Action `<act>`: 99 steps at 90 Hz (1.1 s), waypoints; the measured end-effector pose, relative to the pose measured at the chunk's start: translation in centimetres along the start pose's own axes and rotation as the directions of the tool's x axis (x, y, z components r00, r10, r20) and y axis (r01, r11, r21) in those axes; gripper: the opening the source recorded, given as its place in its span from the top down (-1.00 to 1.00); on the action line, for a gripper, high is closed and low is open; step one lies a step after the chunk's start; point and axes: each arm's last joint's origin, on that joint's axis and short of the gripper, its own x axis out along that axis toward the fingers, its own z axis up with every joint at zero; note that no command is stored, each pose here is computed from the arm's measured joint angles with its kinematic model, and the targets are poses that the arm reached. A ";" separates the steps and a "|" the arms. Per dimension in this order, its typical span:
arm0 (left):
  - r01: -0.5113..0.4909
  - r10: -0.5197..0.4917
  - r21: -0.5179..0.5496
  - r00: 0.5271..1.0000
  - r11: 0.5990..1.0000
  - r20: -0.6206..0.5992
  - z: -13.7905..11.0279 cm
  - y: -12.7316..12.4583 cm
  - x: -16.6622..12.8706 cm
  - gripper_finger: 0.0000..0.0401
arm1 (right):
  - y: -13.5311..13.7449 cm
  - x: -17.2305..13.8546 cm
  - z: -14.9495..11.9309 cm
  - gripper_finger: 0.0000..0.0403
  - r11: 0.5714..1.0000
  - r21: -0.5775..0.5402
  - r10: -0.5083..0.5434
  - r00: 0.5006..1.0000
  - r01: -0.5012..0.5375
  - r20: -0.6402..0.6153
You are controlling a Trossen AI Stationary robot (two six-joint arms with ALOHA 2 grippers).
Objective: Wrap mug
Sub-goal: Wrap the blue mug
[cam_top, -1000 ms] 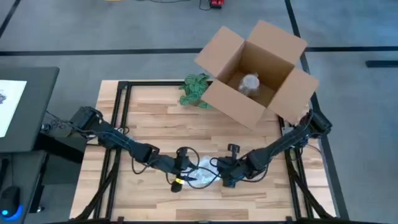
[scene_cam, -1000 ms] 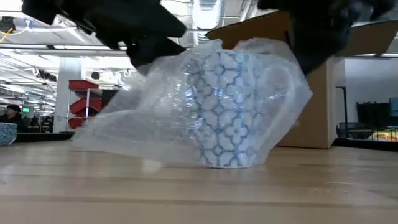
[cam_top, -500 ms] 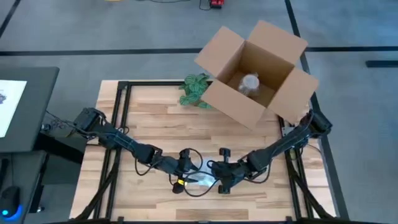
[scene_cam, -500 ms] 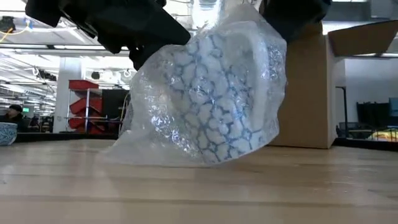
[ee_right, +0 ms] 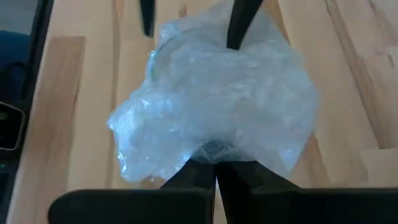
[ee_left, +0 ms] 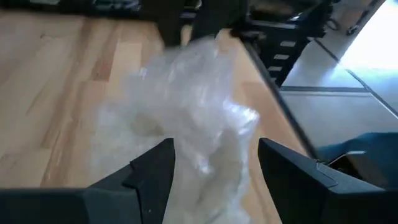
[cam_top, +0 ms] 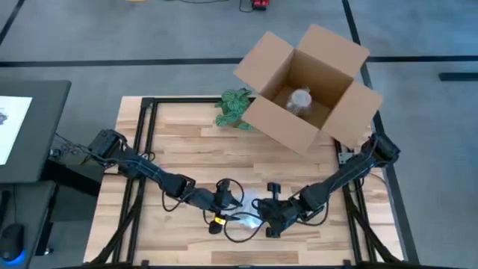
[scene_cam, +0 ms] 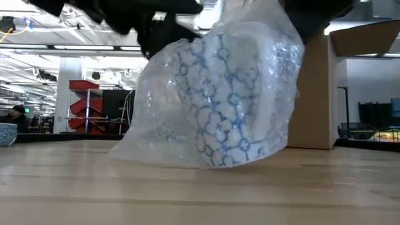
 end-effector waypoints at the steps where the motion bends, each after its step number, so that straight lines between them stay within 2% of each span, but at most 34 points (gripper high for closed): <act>1: 0.001 -0.001 0.004 1.000 1.000 -0.002 0.1 -0.1 0.0 -0.06 | 0.0 0.0 0.0 1.00 1.000 -0.001 0.001 1.000 -0.001 0.000; 21: 0.006 -0.005 0.042 0.999 0.999 -0.034 3.2 -1.4 0.0 -0.06 | 0.1 0.0 0.0 1.00 1.000 0.001 0.000 1.000 0.000 0.002; 35: -0.013 0.015 0.044 0.999 0.999 -0.050 3.7 -1.2 0.1 -0.06 | 0.1 0.0 0.0 1.00 1.000 0.001 -0.001 1.000 0.001 0.002; 47: -0.040 0.042 0.039 0.998 0.998 -0.055 3.5 -0.3 0.2 -0.06 | 0.1 0.0 0.0 1.00 1.000 0.000 -0.002 1.000 0.002 0.003; 60: -0.034 0.041 0.066 0.994 0.997 -0.098 2.3 0.8 1.2 -0.06 | -0.1 0.1 -0.2 1.00 0.999 -0.001 -0.032 0.999 0.032 0.017; 82: -0.065 0.066 0.017 0.992 0.998 -0.108 0.6 2.3 4.0 -0.06 | -0.7 0.7 -0.9 1.00 0.999 0.024 -0.048 0.999 0.048 0.000; 99: -0.066 0.063 -0.024 0.992 0.998 -0.105 0.5 3.0 4.5 -0.03 | -0.2 0.4 -1.5 1.00 0.999 0.001 -0.049 0.998 0.050 -0.027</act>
